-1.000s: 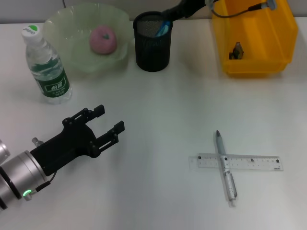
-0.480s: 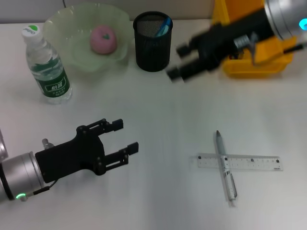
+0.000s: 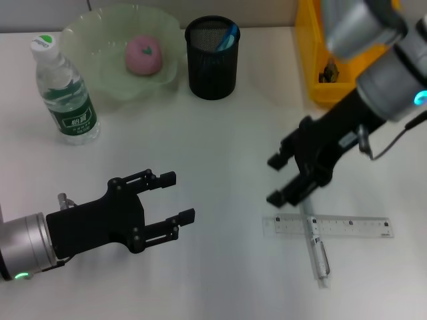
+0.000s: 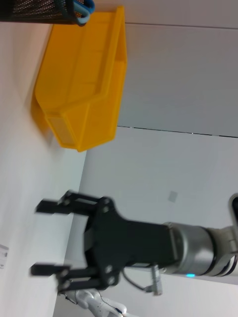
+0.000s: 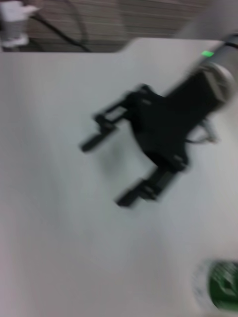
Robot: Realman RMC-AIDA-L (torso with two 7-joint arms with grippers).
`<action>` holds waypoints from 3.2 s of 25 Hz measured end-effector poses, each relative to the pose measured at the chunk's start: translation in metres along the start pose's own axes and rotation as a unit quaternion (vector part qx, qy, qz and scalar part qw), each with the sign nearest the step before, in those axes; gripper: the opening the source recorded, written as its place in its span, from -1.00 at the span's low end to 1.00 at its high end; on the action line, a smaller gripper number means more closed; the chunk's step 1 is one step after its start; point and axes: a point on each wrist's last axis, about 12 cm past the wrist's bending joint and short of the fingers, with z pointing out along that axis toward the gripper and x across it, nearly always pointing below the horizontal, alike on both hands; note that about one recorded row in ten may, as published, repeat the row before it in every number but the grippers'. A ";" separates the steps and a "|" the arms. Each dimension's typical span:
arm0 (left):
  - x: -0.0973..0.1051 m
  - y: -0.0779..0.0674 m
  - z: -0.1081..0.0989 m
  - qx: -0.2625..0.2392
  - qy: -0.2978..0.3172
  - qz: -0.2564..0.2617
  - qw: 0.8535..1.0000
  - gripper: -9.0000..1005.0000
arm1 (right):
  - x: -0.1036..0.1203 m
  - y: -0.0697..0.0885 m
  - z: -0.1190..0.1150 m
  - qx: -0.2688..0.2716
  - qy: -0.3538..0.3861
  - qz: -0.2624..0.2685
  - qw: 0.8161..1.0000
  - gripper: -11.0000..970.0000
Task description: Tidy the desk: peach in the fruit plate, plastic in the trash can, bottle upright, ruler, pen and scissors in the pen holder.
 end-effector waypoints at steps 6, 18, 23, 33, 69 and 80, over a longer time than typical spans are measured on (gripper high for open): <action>0.002 -0.001 0.000 -0.003 0.000 -0.005 1.000 0.42 | 0.004 0.005 0.014 -0.004 0.038 -0.031 0.999 0.50; 0.005 -0.007 0.001 0.016 0.010 -0.006 1.000 0.42 | 0.013 0.013 0.046 0.003 0.105 -0.085 0.991 0.50; 0.007 -0.011 0.000 0.039 0.023 -0.003 0.999 0.42 | 0.015 0.013 0.052 0.011 0.114 -0.093 0.989 0.50; 0.007 -0.013 0.000 0.052 0.027 -0.003 0.998 0.42 | 0.016 0.014 0.061 0.023 0.124 -0.113 0.986 0.49; 0.001 -0.016 0.003 0.060 -0.001 -0.020 0.998 0.42 | 0.015 -0.015 -0.052 0.131 -0.322 -0.034 0.937 -0.20; 0.000 -0.017 0.003 0.063 -0.007 -0.022 0.998 0.42 | 0.025 -0.024 -0.024 0.234 -0.455 -0.204 0.835 -0.20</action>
